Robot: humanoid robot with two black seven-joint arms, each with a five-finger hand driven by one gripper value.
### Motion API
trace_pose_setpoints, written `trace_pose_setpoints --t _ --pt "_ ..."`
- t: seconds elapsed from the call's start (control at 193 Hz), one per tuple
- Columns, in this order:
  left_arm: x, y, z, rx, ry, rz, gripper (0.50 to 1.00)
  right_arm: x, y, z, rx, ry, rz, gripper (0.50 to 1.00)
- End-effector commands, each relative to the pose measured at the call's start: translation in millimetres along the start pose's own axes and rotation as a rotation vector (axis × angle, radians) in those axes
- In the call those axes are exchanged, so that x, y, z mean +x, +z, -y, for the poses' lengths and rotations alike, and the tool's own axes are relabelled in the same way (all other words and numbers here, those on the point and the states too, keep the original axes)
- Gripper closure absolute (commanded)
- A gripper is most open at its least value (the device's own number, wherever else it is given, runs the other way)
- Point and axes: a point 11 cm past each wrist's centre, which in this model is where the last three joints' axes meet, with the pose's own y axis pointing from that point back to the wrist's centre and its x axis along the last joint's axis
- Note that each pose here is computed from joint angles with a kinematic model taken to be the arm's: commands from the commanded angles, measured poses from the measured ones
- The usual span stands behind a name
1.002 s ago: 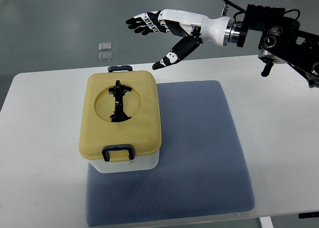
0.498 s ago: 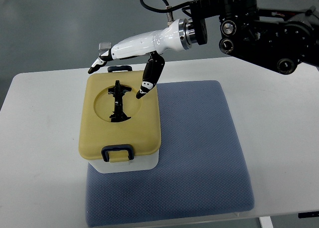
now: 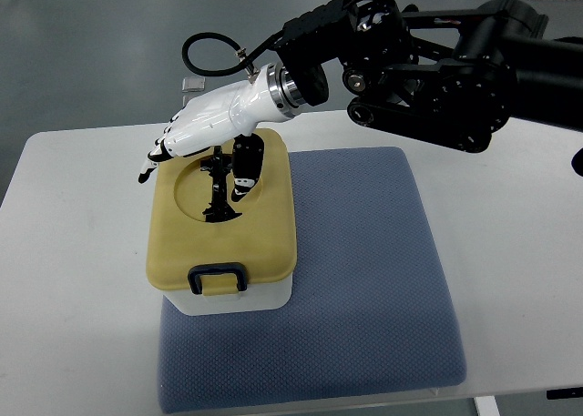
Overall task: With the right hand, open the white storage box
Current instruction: 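Close the right hand fingers around the black handle on the lid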
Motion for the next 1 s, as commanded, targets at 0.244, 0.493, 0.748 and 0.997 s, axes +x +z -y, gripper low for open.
trace_pose_setpoints --t 0.244,0.493,0.748,0.997 --pt "0.0 0.0 0.0 0.0 0.0 0.001 0.5 -12.1 14.2 2.3 -0.059 -0.004 -0.091 0.585" --pt "0.0 0.0 0.0 0.0 0.0 -0.001 0.5 -13.2 15.1 1.5 -0.06 -0.004 -0.091 0.625" --pt "0.0 0.0 0.0 0.0 0.0 0.001 0.5 -17.4 15.4 2.6 -0.055 -0.009 -0.083 0.82" --pt "0.0 0.0 0.0 0.0 0.0 0.001 0.5 -17.2 15.7 1.6 -0.052 -0.003 -0.08 0.989"
